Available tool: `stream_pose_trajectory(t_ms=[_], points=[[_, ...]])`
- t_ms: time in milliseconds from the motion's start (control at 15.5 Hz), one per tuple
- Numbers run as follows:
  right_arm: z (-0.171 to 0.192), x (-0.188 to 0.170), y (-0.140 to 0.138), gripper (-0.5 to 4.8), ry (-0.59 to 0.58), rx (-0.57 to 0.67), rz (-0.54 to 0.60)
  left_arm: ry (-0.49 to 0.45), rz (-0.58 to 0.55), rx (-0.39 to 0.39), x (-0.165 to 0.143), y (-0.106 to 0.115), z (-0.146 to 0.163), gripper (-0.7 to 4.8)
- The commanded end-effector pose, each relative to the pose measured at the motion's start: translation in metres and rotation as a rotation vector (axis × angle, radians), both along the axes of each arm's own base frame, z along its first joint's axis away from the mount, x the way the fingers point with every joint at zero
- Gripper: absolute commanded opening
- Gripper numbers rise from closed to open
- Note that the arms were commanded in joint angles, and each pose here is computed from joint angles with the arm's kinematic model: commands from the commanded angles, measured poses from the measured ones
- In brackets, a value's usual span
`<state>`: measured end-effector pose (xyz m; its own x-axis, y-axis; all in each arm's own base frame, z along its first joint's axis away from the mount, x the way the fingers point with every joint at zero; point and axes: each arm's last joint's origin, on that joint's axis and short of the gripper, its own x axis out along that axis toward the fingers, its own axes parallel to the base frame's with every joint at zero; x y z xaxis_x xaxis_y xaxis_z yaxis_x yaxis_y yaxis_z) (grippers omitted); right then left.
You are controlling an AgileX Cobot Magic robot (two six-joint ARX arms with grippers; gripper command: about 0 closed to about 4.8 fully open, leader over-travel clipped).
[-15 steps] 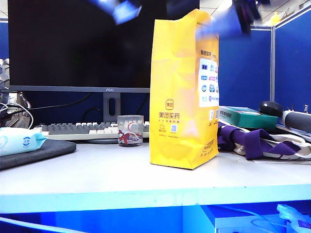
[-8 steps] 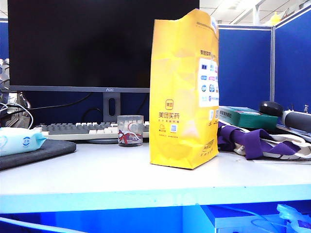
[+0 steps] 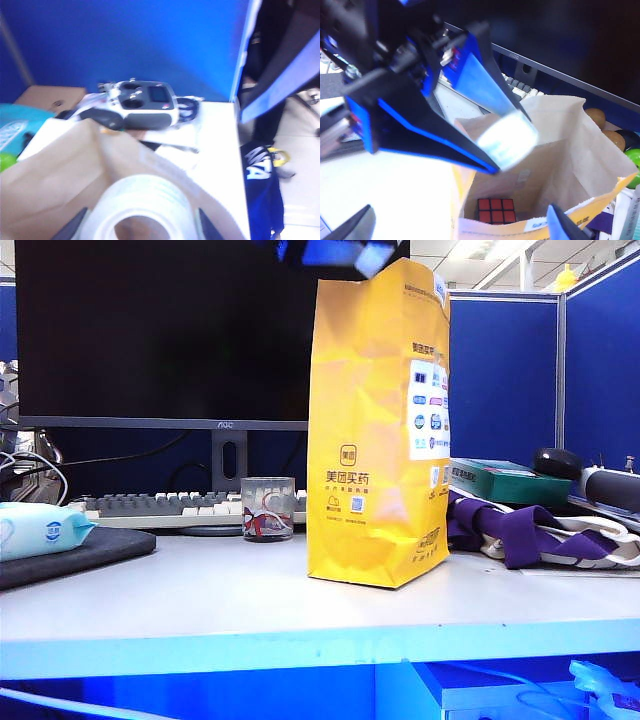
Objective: Pick up the transparent tape and throw it into the yellow paper bag.
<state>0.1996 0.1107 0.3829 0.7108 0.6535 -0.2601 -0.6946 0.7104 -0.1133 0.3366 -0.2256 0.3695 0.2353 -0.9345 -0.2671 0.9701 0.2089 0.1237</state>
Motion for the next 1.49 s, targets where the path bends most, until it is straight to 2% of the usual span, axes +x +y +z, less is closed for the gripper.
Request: stream_pose_trajectory(t_ms=[65, 258, 388, 517, 581, 646, 711, 840, 1034, 1098, 1163, 1292, 1421, 1486], points=[[0.003, -0.001, 0.0, 4.54, -0.02, 0.007, 0.001, -0.045, -0.005, -0.071, 0.001, -0.002, 0.01, 4.79], [0.003, -0.001, 0.0, 4.54, -0.019, 0.007, 0.001, 0.016, 0.119, -0.118, 0.003, -0.001, 0.017, 4.79], [0.003, -0.002, -0.002, 4.54, -0.015, -0.001, -0.014, -0.049, 0.226, -0.095, -0.01, 0.01, 0.036, 4.79], [0.013, -0.01, -0.017, 4.54, -0.102, -0.046, -0.148, -0.257, 0.477, 0.006, -0.045, 0.041, 0.077, 4.79], [0.027, -0.022, -0.028, 4.54, -0.184, -0.007, -0.192, -0.341, 0.577, 0.043, -0.072, 0.069, 0.101, 4.79], [0.039, -0.037, -0.04, 4.53, -0.259, 0.037, -0.226, -0.35, 0.649, 0.036, -0.095, 0.096, 0.118, 4.79], [0.049, -0.053, -0.05, 4.53, -0.314, 0.067, -0.257, -0.318, 0.724, 0.03, -0.115, 0.121, 0.128, 4.79], [0.06, -0.089, -0.066, 4.54, -0.424, 0.124, -0.327, -0.29, 0.818, 0.065, -0.149, 0.157, 0.133, 4.79], [0.037, -0.138, -0.086, 4.54, -0.584, 0.218, -0.342, -0.337, 0.965, 0.058, -0.205, 0.183, 0.111, 4.79], [0.018, -0.147, -0.089, 4.54, -0.59, 0.233, -0.342, -0.333, 1.004, 0.012, -0.225, 0.19, 0.095, 4.79], [-0.001, -0.151, -0.091, 4.54, -0.58, 0.234, -0.343, -0.33, 1.014, -0.044, -0.241, 0.196, 0.078, 4.79], [-0.038, -0.148, -0.09, 4.53, -0.509, 0.313, -0.33, -0.374, 1.085, -0.13, -0.269, 0.207, 0.039, 4.79], [-0.069, -0.138, -0.083, 4.53, -0.418, 0.372, -0.261, -0.371, 1.052, -0.269, -0.288, 0.212, 0.005, 4.79], [-0.083, -0.132, -0.08, 4.53, -0.361, 0.397, -0.24, -0.378, 1.06, -0.293, -0.292, 0.213, -0.008, 4.79]])
